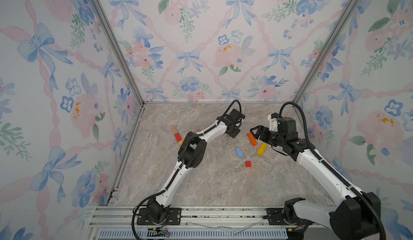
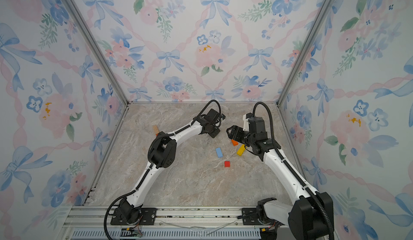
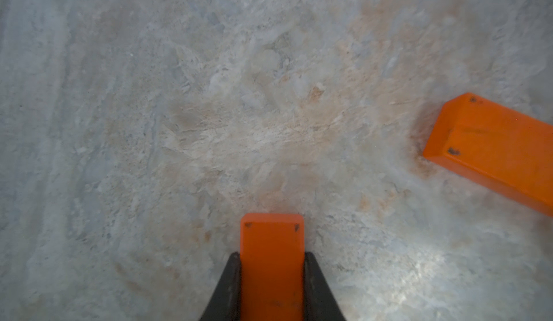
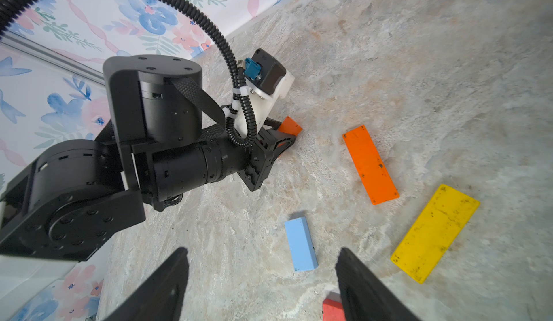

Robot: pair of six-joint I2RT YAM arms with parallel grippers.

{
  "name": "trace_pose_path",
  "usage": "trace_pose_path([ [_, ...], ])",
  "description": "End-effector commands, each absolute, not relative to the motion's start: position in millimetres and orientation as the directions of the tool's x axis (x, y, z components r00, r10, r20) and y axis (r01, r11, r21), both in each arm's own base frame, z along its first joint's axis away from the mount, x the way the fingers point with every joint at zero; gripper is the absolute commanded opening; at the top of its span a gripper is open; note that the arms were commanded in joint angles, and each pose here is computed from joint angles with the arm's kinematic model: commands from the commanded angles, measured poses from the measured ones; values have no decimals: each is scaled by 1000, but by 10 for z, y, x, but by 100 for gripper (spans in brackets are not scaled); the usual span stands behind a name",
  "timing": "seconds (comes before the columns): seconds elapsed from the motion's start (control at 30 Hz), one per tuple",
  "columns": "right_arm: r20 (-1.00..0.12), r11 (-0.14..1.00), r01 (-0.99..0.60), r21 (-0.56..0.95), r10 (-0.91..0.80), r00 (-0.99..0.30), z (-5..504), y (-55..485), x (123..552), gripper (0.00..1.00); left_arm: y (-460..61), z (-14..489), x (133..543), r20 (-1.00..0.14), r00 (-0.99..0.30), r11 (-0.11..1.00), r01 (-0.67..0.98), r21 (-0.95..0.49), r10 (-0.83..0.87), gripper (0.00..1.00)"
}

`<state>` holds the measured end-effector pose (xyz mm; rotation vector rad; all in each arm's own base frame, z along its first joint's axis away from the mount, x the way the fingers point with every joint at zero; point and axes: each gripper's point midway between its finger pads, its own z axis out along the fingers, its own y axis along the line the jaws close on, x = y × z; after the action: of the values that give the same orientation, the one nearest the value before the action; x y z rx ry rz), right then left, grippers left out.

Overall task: Assemble the letter v with building blocks
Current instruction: Pick up the building block from the center of the board, then place the building block at the center of the board.

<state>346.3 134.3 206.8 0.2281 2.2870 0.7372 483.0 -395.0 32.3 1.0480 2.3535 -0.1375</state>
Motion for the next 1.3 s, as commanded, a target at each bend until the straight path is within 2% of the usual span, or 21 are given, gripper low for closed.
trace_pose_path([
  [0.0,-558,809,-34,587,374,-740,1991,1347,3485,79,-3790,168,4739,-464,-612,729,674,119,640,13],
  [0.1,-556,806,-33,591,378,-740,1989,1353,3488,79,-3750,319,4787,-494,-667,799,593,103,558,0],
  [0.27,-552,803,-29,596,383,-741,1980,1354,3488,79,-3708,728,4860,-562,-744,899,438,-1,361,0],
  [0.43,-540,798,-21,602,387,-748,1914,1366,3487,79,-3387,1142,5064,-618,-785,983,148,-110,49,0],
  [0.57,-537,793,-27,608,386,-750,1887,1382,3484,79,-3094,1191,5175,-574,-801,971,-38,-234,-170,0],
  [0.8,-525,792,-24,610,381,-761,1814,1394,3457,79,-2791,976,5150,-507,-784,929,-246,-276,-358,0],
  [1.0,-520,789,-27,614,379,-765,1791,1406,3452,79,-2745,769,5067,-443,-758,876,-373,-308,-478,0],
  [1.27,-489,770,-9,638,397,-777,1740,1436,3433,79,-2580,650,5091,-456,-718,851,-445,-279,-525,0],
])
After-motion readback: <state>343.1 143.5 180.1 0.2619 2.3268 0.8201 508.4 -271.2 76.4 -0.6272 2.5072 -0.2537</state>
